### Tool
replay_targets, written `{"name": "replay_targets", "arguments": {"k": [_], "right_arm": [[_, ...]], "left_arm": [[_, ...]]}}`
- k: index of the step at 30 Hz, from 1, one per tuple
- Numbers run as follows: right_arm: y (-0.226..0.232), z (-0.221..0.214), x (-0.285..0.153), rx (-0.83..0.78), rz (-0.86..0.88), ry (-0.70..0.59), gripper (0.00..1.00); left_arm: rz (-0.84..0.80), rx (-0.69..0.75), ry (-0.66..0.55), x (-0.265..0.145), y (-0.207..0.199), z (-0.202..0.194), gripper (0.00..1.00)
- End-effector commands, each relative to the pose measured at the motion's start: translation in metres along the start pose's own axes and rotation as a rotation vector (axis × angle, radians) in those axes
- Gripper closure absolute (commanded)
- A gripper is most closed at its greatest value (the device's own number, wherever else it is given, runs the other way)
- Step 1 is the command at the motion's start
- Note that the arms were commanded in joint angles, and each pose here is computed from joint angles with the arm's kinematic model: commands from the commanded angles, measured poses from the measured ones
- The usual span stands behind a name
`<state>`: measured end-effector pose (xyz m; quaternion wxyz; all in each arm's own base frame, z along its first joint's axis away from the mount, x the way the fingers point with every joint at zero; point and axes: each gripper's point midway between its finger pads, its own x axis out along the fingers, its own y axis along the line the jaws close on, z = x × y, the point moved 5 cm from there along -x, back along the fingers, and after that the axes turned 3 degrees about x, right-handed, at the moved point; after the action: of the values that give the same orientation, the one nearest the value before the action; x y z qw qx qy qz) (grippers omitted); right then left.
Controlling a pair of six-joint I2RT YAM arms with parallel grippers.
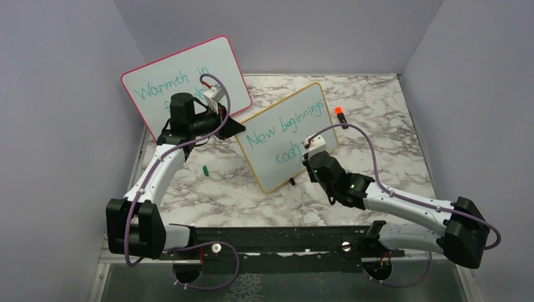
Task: Write a sentence on the whiteboard
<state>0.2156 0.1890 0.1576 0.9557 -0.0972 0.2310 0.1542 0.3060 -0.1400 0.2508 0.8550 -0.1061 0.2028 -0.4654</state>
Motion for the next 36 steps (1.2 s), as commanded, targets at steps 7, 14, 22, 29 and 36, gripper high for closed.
{"name": "replay_targets", "arguments": {"k": [7,14,22,29,36], "right_arm": [[-0.01,0.016,-0.008,0.042,-0.032,-0.084,1.0],[-0.006,0.031,-0.006,0.043,-0.01,-0.122,1.0],[-0.003,0.037,-0.003,0.05,0.005,-0.139,1.0],[-0.002,0.044,0.0,0.058,0.011,-0.156,1.0],[-0.001,0.04,0.008,0.056,0.009,-0.145,1.0]], "left_arm": [[0.131,0.013,0.06,0.001,0.024,-0.019,1.0],[0.131,0.013,0.06,0.001,0.024,-0.02,1.0],[0.129,0.013,0.058,0.001,0.024,-0.019,1.0],[0.127,0.012,0.058,0.001,0.024,-0.019,1.0],[0.127,0.012,0.059,0.001,0.024,-0.019,1.0]]}}
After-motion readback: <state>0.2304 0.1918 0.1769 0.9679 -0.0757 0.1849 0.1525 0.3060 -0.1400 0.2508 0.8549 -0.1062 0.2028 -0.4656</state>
